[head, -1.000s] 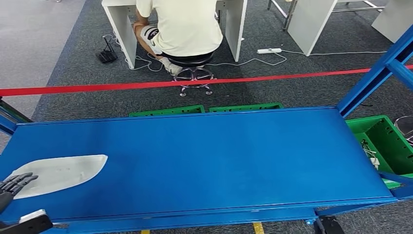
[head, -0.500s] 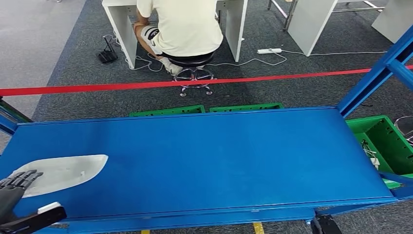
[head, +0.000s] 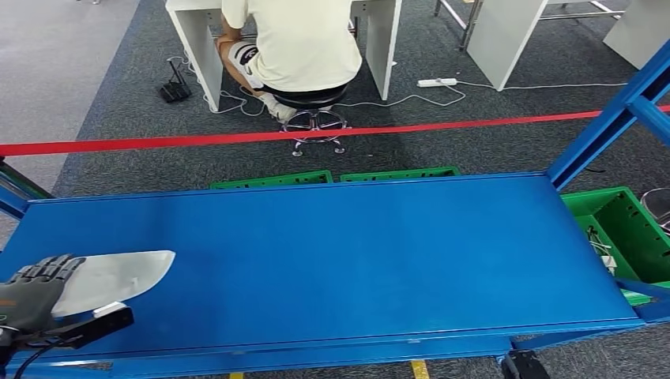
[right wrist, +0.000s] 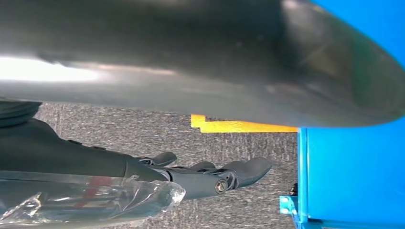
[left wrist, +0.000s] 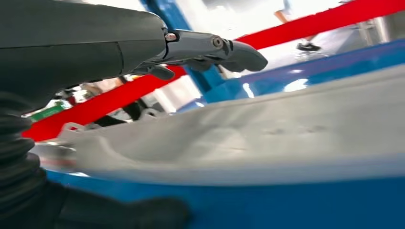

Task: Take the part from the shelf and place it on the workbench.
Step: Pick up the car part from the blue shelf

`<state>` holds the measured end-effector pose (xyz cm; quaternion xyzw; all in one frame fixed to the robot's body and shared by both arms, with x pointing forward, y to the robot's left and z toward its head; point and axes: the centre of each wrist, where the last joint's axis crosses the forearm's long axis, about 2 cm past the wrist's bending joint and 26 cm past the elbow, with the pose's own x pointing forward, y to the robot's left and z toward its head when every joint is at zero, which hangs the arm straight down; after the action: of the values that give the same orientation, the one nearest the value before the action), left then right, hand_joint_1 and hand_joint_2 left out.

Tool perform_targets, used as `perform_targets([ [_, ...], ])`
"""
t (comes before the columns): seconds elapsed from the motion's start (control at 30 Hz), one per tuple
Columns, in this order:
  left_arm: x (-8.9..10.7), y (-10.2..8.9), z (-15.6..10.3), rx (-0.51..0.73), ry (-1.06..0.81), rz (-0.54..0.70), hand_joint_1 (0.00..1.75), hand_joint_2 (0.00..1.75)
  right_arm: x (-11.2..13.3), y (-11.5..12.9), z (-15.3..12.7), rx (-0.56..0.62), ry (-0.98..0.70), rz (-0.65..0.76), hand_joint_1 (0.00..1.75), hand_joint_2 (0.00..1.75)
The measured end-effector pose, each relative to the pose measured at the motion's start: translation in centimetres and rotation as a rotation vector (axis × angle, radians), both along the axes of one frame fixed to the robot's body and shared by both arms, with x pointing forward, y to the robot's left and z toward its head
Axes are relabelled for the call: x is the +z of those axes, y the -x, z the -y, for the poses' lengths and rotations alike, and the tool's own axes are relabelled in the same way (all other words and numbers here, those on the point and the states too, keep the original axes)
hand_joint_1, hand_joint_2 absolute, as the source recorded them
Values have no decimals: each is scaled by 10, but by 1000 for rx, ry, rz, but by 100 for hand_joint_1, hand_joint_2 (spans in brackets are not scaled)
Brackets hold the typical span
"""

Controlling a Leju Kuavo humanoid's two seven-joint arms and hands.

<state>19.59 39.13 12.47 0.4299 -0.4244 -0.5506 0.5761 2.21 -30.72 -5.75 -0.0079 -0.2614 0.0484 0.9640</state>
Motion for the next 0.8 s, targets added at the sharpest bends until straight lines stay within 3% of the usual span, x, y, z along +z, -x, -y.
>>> perform_targets([
  [0.27,-10,-7,14,-32,40,-10,175,175,-2,4,1,1,9,-14,0,0],
  [0.8,-10,-11,26,-72,100,22,175,175,-2,8,1,-6,31,-28,0,0],
])
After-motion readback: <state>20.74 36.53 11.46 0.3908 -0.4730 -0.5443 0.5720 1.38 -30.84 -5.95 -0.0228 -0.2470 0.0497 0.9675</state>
